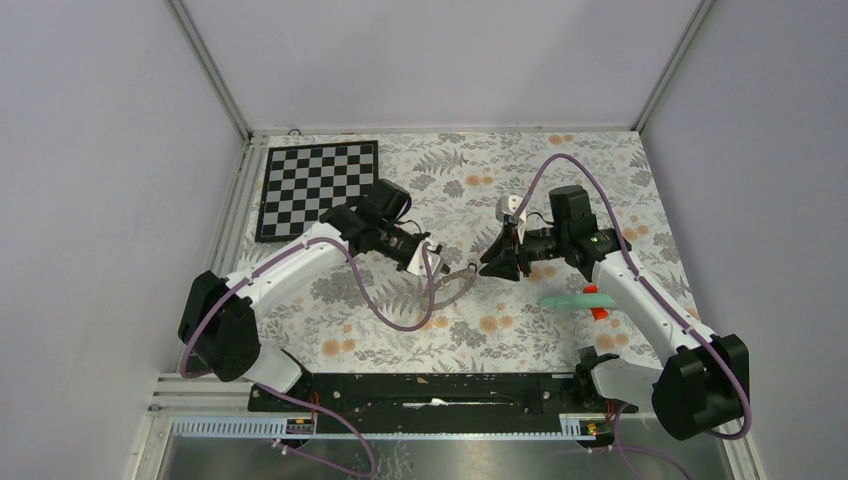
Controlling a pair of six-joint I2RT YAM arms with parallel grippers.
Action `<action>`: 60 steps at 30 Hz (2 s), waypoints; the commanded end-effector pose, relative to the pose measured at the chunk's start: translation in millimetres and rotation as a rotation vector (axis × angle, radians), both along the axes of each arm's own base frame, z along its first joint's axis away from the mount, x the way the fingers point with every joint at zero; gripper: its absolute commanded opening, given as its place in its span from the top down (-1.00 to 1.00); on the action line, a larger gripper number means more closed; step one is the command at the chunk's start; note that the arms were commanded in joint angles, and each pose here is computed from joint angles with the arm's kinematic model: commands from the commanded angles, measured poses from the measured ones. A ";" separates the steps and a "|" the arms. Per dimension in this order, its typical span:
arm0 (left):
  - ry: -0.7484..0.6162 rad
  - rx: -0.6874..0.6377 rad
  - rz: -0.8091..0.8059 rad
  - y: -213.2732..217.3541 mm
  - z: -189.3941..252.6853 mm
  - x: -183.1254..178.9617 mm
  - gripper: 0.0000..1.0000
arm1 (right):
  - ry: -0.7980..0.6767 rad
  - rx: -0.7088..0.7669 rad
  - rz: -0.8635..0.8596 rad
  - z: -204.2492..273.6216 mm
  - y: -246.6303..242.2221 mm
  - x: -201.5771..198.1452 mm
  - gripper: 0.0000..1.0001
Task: Put the keys on the keyring
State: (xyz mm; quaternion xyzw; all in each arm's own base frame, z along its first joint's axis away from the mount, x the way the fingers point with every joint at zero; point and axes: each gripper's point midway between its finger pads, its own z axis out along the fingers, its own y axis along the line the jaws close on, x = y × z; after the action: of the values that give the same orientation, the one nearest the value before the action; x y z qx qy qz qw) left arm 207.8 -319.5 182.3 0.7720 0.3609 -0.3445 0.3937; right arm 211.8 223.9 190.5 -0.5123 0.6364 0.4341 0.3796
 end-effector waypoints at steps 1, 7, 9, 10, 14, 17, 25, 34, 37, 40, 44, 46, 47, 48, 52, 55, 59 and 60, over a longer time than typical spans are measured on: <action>-0.133 -0.063 -0.049 1.9 24.3 0.8 1.00 | -0.021 0.024 0.026 3.0 3.9 -0.9 0.17; -0.137 -0.063 -0.054 3.5 24.0 -0.7 1.00 | -0.019 0.027 0.029 2.7 4.6 -1.7 0.18; -0.139 -0.063 -0.055 3.6 24.1 -0.8 1.00 | -0.022 0.026 0.028 3.0 4.5 -1.8 0.18; -0.137 -0.063 -0.054 3.7 24.3 -1.0 1.00 | -0.023 0.026 0.029 2.9 4.7 -1.8 0.18; -0.127 -0.060 -0.053 4.7 22.1 -2.0 1.00 | -0.023 0.026 0.028 2.6 4.6 -1.4 0.18; -0.113 -0.058 -0.045 4.7 21.5 -2.2 1.00 | -0.024 0.025 0.027 2.7 4.6 -1.2 0.18; 0.118 -0.101 0.121 -8.3 37.0 7.5 1.00 | -0.025 0.035 0.033 7.3 5.8 -2.2 0.18; 0.379 -0.151 0.290 -20.4 51.5 13.9 1.00 | -0.024 0.038 0.020 14.7 15.3 5.5 0.26; 0.405 -0.153 0.303 -21.7 50.4 14.5 1.00 | -0.024 0.040 0.022 18.8 19.5 7.6 0.31; 0.416 -0.150 0.301 -22.2 48.4 14.0 1.00 | -0.026 0.036 0.018 19.6 22.9 10.4 0.35; 0.422 -0.142 0.300 -22.4 44.0 13.2 1.00 | -0.033 0.037 0.016 23.2 26.7 13.9 0.39; 0.424 -0.140 0.301 -22.6 42.4 13.5 1.00 | -0.039 0.038 0.016 25.6 28.2 15.5 0.41; 0.425 -0.138 0.301 -22.6 41.4 13.6 1.00 | -0.041 0.038 0.017 26.4 29.2 15.9 0.41; 0.427 -0.137 0.300 -22.8 41.2 13.6 1.00 | -0.040 0.037 0.018 26.0 30.1 16.3 0.42; 0.435 -0.134 0.299 -23.5 39.9 13.7 1.00 | -0.035 0.030 0.025 23.6 33.7 16.8 0.43; 0.436 -0.132 0.297 -24.2 39.6 13.6 1.00 | -0.036 0.023 0.026 21.6 35.5 17.7 0.45; 0.438 -0.130 0.297 -24.0 37.9 13.3 1.00 | -0.034 0.019 0.024 20.6 37.0 18.6 0.59; 0.438 -0.128 0.298 -23.9 37.2 13.3 1.00 | -0.035 0.021 0.022 21.6 37.4 19.1 0.64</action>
State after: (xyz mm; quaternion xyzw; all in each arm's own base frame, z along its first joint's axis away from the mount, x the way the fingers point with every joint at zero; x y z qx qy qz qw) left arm 220.8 -339.5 208.9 0.5862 0.5495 -0.4552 0.3836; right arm 221.9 254.5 193.9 -0.5160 0.6338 0.4442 0.3672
